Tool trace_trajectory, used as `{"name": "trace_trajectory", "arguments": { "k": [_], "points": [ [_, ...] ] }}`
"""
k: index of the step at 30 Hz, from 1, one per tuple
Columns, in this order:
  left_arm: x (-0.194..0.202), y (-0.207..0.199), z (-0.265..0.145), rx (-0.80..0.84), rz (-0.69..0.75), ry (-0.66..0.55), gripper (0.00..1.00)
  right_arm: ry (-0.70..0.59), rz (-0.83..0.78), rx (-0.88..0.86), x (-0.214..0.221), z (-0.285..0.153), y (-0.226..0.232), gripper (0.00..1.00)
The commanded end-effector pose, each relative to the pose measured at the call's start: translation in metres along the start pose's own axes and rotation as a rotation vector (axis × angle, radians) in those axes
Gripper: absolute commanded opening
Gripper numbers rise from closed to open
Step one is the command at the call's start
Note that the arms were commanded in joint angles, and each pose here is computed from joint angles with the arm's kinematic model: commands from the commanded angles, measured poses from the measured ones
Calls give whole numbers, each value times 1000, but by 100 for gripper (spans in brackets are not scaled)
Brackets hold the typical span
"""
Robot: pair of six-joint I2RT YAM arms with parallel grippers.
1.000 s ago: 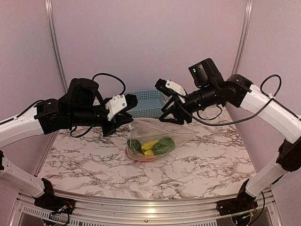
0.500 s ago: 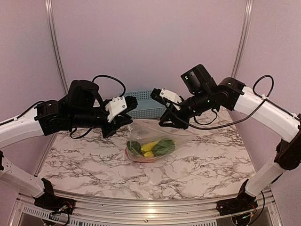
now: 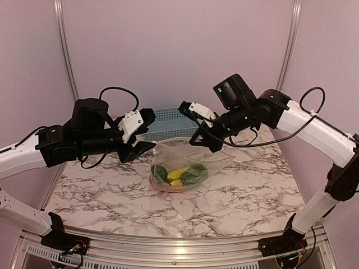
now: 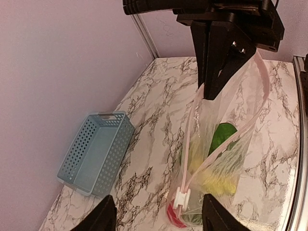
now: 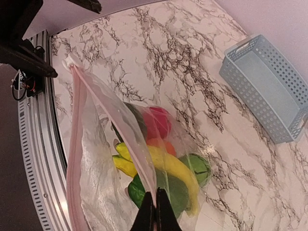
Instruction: Open the zip-top bag and remove the fake food
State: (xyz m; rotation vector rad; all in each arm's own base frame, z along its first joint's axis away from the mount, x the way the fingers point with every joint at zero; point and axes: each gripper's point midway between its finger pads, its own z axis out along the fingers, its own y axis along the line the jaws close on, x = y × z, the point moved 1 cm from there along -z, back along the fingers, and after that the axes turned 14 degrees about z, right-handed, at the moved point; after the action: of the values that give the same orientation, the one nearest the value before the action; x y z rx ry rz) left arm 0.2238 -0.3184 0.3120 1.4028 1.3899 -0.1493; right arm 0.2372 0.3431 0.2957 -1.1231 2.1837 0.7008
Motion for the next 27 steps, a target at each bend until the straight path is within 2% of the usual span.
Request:
{"name": "trace_trajectory", "arguments": {
  "k": [1, 4, 14, 20, 24, 27],
  "points": [
    [-14, 37, -17, -195, -128, -67, 79, -144, 155, 80, -33, -41, -29, 0],
    [-11, 53, -23, -288, -198, -68, 98, -228, 267, 131, -40, -69, -54, 0],
    [19, 79, -22, -422, -567, -24, 99, -405, 498, 411, -46, -150, -107, 0],
    [83, 94, -15, -569, -806, 187, 99, -500, 585, 599, -37, -200, -121, 0],
    [96, 94, -16, -564, -884, 215, 99, -431, 589, 547, -23, -165, -123, 0],
    [102, 84, -10, -480, -946, 207, 99, -394, 611, 515, -9, -124, -132, 0]
  ]
}}
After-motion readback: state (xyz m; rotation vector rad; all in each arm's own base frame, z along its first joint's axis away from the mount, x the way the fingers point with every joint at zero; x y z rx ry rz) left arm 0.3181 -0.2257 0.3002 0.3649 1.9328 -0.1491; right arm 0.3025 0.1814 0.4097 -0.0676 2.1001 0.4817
